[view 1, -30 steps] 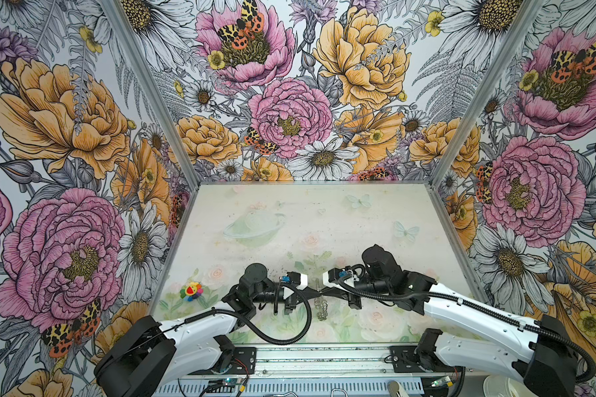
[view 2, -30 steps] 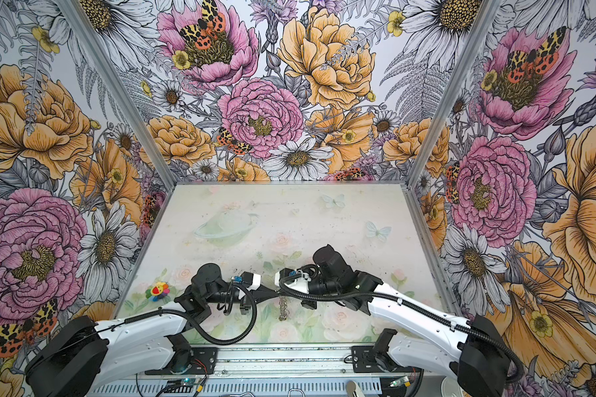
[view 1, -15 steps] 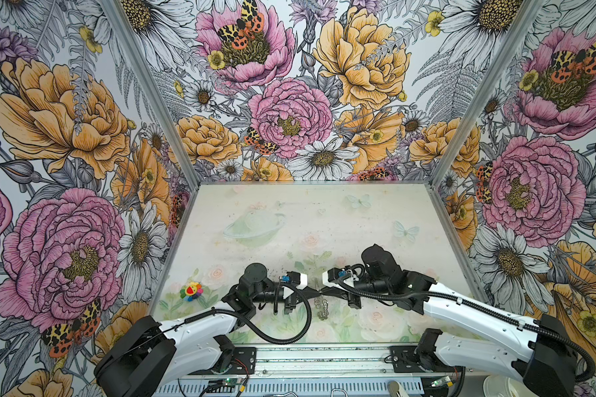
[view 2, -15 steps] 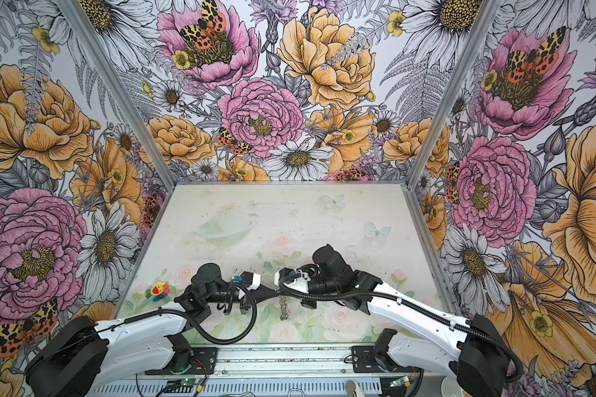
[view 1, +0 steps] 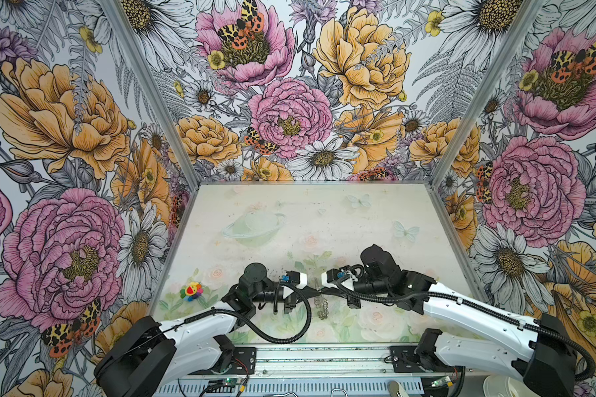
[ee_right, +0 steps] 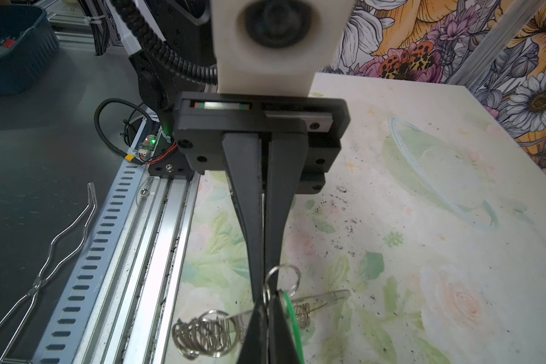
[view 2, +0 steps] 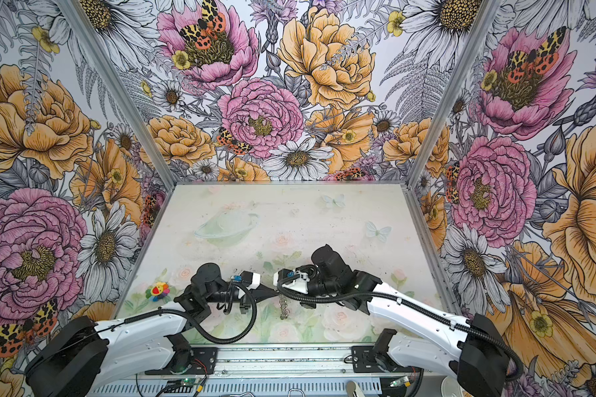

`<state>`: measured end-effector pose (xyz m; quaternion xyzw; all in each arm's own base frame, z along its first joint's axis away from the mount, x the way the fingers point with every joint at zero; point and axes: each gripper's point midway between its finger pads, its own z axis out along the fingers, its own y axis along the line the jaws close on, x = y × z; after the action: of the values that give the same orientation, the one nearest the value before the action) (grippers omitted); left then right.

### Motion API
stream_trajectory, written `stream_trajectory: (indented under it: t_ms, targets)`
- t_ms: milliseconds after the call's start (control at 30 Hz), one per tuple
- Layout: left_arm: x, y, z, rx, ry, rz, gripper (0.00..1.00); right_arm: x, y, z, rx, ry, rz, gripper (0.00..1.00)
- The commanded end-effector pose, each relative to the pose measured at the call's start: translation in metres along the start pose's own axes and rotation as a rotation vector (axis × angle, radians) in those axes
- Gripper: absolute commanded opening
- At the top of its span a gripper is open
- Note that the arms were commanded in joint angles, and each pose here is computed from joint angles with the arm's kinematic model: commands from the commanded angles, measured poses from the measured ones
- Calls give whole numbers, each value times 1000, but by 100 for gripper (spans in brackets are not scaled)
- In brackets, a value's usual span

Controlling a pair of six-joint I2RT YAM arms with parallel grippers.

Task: Attach keys to a key ring
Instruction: Insert the key into the keyring.

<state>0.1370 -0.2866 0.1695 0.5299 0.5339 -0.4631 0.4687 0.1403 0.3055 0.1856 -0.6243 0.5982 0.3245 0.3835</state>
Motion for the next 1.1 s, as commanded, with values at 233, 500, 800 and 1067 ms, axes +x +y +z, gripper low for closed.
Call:
stream_trajectory:
  t_ms: [233, 500, 800, 1067]
  targets:
    - [-10, 3, 3, -8, -18, 23, 14, 4, -21, -3, 133, 53, -22, 0]
    - [-9, 10, 1, -53, -6, 13, 21, 10, -30, -6, 192, 77, -17, 0]
    - [-20, 41, -19, -269, -39, -79, 28, 13, -37, -11, 246, 91, -31, 0]
    - [-28, 75, -35, -459, -32, -494, 36, 9, -39, -10, 253, 80, -54, 0]
